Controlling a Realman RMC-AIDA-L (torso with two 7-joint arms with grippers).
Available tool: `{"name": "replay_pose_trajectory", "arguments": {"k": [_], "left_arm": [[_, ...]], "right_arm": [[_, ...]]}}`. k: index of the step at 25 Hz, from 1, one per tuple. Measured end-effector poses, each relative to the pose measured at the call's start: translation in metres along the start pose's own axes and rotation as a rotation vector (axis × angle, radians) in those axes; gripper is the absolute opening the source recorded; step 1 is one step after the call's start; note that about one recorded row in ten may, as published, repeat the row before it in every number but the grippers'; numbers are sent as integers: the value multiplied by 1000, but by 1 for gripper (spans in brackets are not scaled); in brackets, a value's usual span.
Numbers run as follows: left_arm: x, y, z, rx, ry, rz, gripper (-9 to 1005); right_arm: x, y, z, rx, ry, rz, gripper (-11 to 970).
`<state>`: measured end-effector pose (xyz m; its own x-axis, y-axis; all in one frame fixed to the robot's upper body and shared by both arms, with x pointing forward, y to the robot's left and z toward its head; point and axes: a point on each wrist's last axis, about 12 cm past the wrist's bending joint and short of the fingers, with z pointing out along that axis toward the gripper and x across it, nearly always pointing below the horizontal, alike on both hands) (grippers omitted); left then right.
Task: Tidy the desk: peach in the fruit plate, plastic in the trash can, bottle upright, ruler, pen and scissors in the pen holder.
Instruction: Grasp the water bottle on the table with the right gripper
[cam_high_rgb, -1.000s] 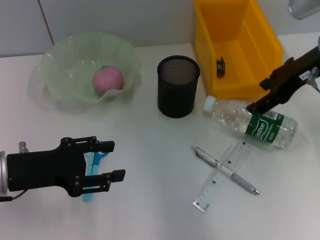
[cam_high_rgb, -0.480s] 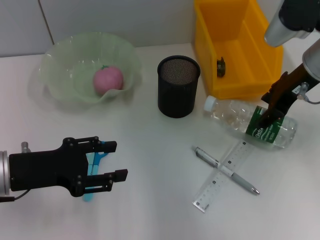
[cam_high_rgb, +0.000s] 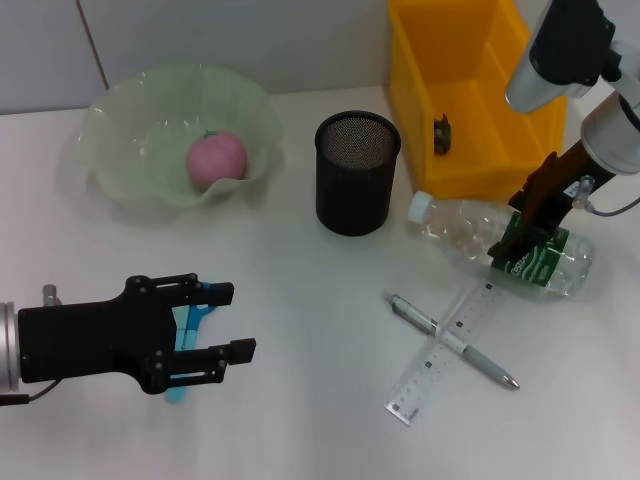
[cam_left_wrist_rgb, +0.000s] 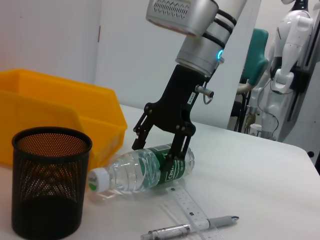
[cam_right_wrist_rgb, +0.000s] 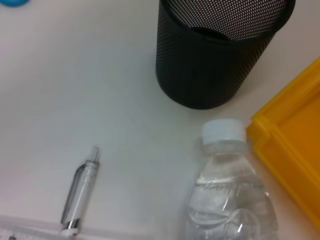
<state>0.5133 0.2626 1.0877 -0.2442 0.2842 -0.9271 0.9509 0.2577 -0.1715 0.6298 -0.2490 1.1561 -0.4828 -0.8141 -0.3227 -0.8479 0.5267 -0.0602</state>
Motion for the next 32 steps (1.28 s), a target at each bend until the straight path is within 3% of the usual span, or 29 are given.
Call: {"name": "replay_pose_trajectory", "arguments": {"k": [32], "left_arm": [[-2, 0, 0, 3, -1, -21, 773]], "right_arm": [[14, -1, 23, 11, 39, 18, 818]]}}
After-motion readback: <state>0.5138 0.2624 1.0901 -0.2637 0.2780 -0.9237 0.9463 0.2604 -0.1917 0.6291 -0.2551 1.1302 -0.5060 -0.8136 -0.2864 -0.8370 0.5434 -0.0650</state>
